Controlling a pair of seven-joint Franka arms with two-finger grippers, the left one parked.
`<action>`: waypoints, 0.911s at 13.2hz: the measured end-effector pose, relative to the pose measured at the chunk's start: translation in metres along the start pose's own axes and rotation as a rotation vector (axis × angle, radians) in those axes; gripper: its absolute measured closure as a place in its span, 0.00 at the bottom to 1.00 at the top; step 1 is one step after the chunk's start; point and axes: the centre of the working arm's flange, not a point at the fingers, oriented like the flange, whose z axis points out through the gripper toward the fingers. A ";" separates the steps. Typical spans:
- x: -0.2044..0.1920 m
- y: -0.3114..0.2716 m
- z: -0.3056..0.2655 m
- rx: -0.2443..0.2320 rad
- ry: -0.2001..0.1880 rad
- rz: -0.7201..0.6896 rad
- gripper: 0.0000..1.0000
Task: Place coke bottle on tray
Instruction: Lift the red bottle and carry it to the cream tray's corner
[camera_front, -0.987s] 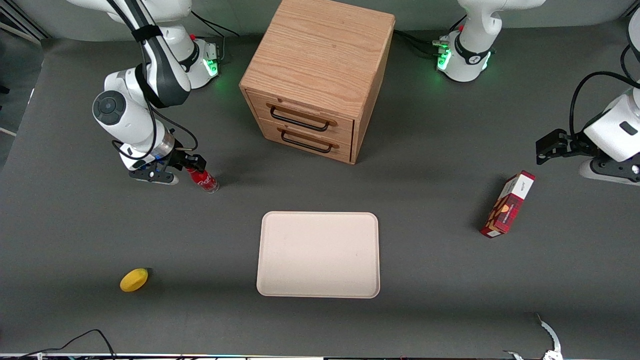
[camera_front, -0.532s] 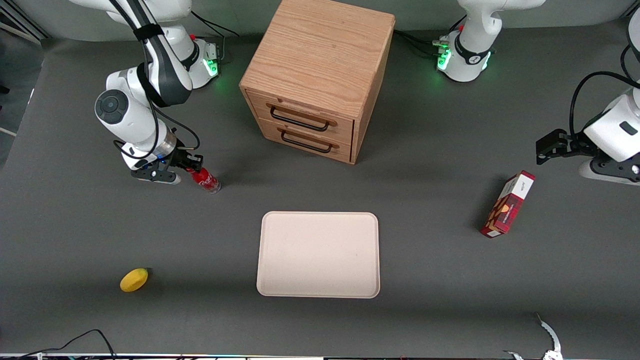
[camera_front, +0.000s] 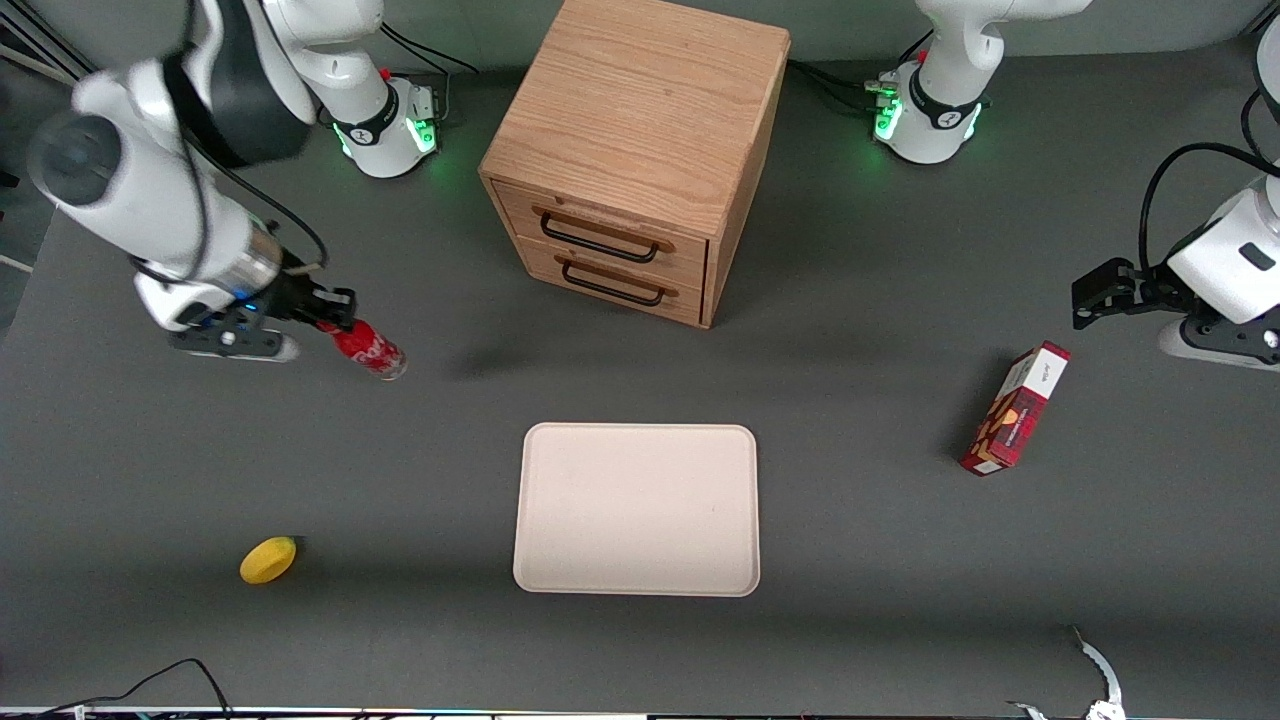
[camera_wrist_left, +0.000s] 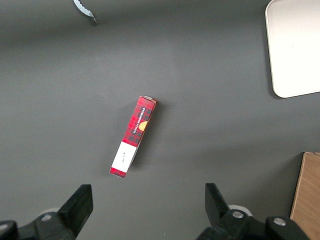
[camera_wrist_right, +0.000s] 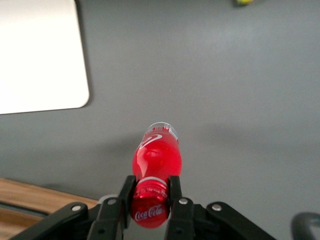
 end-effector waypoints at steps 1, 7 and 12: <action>0.007 -0.005 -0.031 0.008 0.005 -0.006 0.68; 0.098 -0.094 -0.029 0.094 -0.023 0.116 0.68; 0.158 -0.172 0.100 0.123 0.100 0.323 0.68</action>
